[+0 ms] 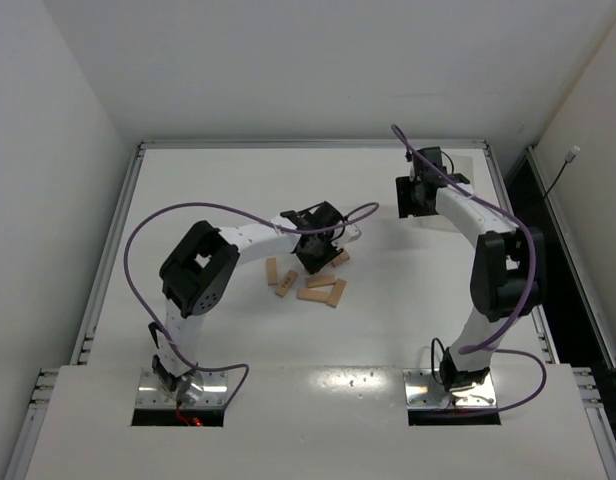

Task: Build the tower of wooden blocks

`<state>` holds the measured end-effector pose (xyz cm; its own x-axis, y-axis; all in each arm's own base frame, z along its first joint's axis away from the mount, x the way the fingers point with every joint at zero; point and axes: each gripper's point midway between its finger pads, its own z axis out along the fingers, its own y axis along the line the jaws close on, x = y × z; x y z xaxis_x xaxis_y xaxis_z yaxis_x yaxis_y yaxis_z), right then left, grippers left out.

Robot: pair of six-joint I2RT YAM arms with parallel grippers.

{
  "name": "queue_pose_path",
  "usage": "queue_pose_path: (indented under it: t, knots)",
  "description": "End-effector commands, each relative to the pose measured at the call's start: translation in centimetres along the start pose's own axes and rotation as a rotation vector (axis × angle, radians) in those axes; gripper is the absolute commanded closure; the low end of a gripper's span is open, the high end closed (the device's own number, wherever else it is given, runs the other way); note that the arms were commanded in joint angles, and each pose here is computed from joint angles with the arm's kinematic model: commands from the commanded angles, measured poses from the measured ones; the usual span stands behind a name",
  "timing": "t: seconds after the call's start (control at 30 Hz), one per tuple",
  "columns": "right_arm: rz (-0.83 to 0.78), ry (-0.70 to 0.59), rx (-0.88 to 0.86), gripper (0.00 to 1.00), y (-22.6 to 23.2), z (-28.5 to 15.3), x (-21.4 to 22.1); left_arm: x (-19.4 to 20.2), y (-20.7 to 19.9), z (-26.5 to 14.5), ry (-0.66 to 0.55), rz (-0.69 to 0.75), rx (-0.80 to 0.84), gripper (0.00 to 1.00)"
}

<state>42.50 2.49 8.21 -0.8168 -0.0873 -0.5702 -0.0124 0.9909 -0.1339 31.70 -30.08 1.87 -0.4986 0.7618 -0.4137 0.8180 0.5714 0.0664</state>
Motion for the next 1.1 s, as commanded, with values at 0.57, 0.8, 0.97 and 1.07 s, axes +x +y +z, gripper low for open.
queue_pose_path:
  t: [0.57, 0.8, 0.97, 1.07]
  knots:
    - [0.072, -0.053, -0.111, 0.43, 1.9, -1.5, -1.1, -4.6, 10.0, -2.5, -0.115, -0.736, -0.239, 1.00]
    - [0.070, -0.044, -0.149, 0.38, 2.7, -1.1, -1.5, -3.6, 11.0, -0.9, -0.076, -0.843, -0.268, 1.00]
    - [0.080, -0.037, -0.115, 0.27, 2.2, -0.9, -1.5, -3.1, 11.2, 0.2, -0.058, -0.862, -0.288, 1.00]
    - [0.079, -0.028, -0.114, 0.22, 2.2, -0.6, -1.3, -3.0, 11.2, 0.8, -0.051, -0.871, -0.289, 1.00]
